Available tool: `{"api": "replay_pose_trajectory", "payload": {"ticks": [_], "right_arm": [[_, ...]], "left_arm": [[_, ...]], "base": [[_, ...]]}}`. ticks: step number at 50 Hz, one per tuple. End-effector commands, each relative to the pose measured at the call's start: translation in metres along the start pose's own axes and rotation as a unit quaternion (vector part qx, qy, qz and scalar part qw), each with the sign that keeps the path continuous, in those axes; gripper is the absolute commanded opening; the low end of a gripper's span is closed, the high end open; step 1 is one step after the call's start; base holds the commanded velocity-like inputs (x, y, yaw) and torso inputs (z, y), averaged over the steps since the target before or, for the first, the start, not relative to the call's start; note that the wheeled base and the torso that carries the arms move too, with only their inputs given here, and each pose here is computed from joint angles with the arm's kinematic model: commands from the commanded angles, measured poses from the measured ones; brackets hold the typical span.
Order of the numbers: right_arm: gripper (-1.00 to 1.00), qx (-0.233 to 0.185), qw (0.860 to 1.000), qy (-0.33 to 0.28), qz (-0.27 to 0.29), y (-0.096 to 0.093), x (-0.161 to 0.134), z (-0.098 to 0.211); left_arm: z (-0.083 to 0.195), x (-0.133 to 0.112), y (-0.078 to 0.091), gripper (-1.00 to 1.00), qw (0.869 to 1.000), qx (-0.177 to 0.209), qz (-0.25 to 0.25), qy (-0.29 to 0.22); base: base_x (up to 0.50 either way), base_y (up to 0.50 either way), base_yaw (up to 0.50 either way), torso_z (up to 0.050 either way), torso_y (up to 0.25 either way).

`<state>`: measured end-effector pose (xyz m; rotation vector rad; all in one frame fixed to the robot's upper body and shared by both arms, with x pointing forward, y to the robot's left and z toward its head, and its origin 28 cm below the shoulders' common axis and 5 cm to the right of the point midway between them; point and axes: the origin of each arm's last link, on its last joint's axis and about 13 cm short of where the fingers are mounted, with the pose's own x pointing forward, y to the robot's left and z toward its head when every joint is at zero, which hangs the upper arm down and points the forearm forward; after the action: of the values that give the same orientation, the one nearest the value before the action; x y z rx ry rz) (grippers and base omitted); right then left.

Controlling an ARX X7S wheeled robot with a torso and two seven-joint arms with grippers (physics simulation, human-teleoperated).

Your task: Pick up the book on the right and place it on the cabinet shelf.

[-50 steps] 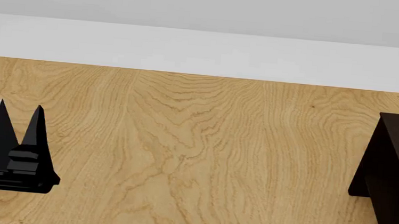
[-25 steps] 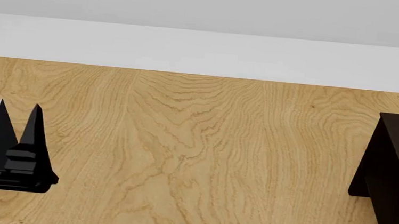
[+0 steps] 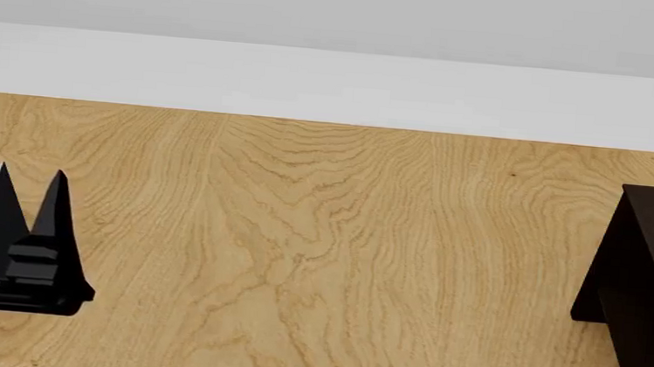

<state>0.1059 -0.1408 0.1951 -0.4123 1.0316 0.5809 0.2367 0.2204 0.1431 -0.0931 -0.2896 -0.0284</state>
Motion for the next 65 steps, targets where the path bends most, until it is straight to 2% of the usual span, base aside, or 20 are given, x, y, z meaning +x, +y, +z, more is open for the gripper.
{"api": "replay_pose_trajectory", "payload": {"ticks": [1, 14, 47, 48, 65], "right_arm": [[1.00, 0.010, 1.000, 0.021, 0.005, -0.001, 0.009, -0.010], [1.00, 0.012, 0.998, 0.058, 0.022, -0.005, 0.038, -0.014], [1.00, 0.012, 0.996, 0.088, 0.027, -0.005, 0.063, -0.024], [-1.00, 0.012, 0.996, 0.084, 0.026, -0.005, 0.062, -0.023], [-1.00, 0.006, 0.998, 0.064, -0.010, -0.008, 0.044, -0.021]], "left_arm": [[-0.001, 0.000, -0.001, 1.00, 1.000, 0.001, -0.002, 0.001], [-0.001, 0.000, -0.001, 1.00, 1.000, 0.002, -0.001, 0.001], [0.000, 0.000, 0.000, 1.00, 1.000, 0.001, 0.001, 0.001], [0.000, 0.000, 0.000, 1.00, 1.000, 0.001, 0.002, 0.000], [-0.001, 0.000, 0.001, 1.00, 1.000, 0.001, 0.002, 0.001]], "base": [[0.00, 0.00, 0.00, 0.000, 0.000], [0.00, 0.00, 0.00, 0.000, 0.000], [0.00, 0.00, 0.00, 0.000, 0.000], [0.00, 0.00, 0.00, 0.000, 0.000], [0.00, 0.00, 0.00, 0.000, 0.000]]}}
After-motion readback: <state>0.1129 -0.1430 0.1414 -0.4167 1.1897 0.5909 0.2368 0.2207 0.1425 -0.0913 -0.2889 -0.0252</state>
